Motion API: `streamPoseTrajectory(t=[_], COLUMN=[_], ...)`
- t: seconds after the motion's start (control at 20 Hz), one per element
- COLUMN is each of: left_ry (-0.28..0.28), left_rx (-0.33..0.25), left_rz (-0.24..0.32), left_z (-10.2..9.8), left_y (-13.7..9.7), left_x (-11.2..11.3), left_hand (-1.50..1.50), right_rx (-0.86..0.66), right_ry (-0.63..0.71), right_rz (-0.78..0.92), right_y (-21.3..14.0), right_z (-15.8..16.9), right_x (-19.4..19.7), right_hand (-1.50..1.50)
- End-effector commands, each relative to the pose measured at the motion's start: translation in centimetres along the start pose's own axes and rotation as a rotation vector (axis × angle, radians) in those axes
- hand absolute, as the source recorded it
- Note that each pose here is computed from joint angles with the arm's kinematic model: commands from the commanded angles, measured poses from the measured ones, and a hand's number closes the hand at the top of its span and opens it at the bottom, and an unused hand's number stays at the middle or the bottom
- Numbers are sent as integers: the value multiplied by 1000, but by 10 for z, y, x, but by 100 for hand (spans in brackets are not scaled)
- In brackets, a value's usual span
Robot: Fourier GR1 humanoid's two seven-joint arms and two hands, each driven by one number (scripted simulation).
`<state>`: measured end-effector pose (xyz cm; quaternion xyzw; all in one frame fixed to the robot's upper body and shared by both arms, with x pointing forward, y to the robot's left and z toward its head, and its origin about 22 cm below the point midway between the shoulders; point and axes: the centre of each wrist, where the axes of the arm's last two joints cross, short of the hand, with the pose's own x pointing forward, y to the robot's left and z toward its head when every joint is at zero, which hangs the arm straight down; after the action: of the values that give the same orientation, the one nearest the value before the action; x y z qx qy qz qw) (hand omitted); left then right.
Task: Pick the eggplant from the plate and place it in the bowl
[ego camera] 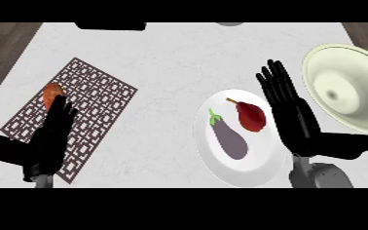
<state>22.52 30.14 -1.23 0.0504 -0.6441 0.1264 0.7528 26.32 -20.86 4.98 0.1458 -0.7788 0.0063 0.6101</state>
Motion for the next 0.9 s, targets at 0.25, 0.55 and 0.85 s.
streamPoseTrajectory(t=[0.25, 0.55, 0.85], left_ry=[-253, -200, -218], left_rx=[-279, -288, -276], left_rz=[-164, -212, -233], left_z=[-17, -25, -29], left_y=[-52, -86, -102], left_x=[48, 34, 25], left_hand=[0, 0, 0], right_rx=[593, 433, 456], right_ry=[842, 759, 597], right_rz=[399, 584, 667], right_y=[24, 88, 107], right_z=[25, -26, -90], right_x=[-58, -21, 26], right_hand=[150, -150, -150])
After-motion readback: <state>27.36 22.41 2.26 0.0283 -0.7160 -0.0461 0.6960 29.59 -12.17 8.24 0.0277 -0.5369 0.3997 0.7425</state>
